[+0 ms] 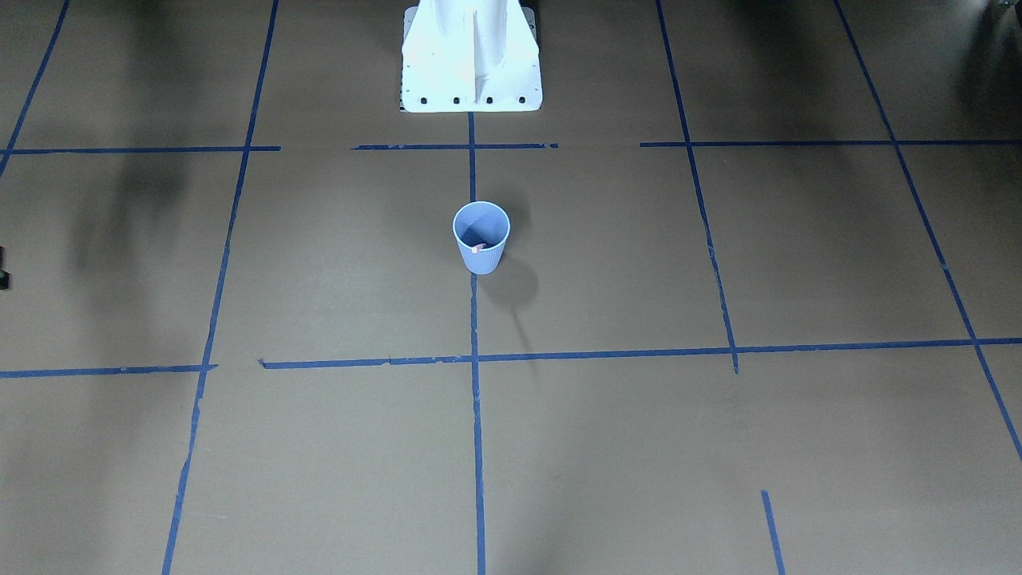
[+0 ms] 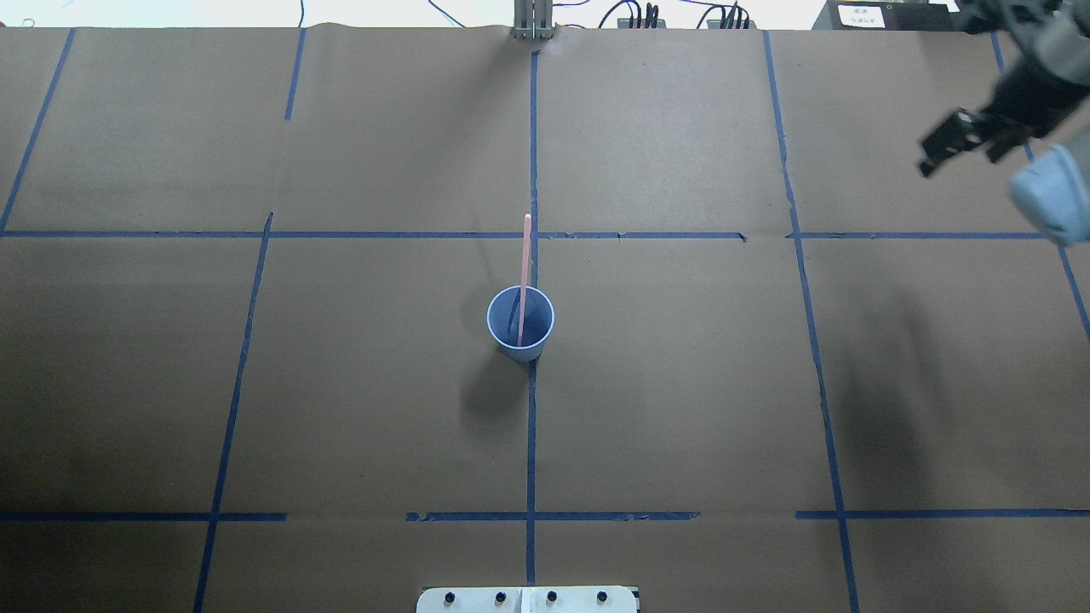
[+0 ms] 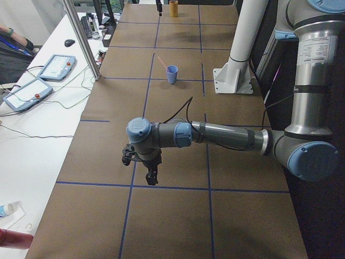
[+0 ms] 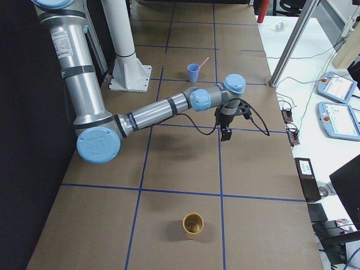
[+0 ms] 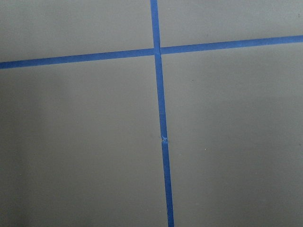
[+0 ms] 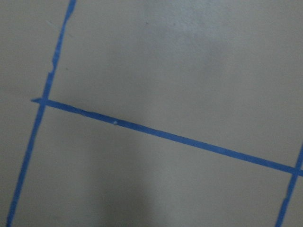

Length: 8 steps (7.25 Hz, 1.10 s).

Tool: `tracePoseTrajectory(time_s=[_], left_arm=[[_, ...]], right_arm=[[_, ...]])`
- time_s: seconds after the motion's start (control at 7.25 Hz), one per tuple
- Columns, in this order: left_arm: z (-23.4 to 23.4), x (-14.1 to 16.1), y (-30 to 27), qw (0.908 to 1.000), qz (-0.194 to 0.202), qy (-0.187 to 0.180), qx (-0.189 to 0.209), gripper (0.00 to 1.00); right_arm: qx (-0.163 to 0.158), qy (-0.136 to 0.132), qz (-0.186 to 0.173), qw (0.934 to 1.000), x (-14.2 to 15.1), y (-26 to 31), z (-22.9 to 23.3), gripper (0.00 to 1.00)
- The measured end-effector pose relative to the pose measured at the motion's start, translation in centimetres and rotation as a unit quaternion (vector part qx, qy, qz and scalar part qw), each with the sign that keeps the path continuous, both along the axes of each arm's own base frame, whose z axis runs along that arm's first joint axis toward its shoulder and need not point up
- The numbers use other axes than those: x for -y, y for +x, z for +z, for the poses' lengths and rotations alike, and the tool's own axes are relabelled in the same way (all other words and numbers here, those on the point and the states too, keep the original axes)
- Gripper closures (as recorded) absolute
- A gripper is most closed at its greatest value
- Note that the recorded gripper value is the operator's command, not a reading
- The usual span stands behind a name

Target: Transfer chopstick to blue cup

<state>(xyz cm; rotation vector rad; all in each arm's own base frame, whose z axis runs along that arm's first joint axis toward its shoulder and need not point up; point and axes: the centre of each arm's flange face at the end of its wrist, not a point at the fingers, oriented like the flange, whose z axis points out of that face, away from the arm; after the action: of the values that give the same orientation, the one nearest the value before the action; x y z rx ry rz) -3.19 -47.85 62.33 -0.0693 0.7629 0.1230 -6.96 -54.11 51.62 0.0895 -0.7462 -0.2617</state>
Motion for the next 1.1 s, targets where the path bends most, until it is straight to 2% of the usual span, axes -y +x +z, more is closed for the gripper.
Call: tracePoseTrajectory(time_s=[0.28,0.83,1.1], left_arm=[[-0.1,0.0,0.0,1.0,0.001,0.001,0.001,0.0],[-0.3,0.1,0.1,1.0,0.002,0.005,0.001,0.0],[-0.5,0.2,0.1,1.0,0.002,0.006,0.0,0.0]], right_arm=[[-0.011,-0.027,0.008,0.9995,-5.0,5.2,5.9,0.0],[-0.018,-0.074,0.029,0.9967,-9.2,8.1,10.6,0.0],[-0.013,-0.075,0.05,0.9958,-11.7,10.9,12.7,0.0]])
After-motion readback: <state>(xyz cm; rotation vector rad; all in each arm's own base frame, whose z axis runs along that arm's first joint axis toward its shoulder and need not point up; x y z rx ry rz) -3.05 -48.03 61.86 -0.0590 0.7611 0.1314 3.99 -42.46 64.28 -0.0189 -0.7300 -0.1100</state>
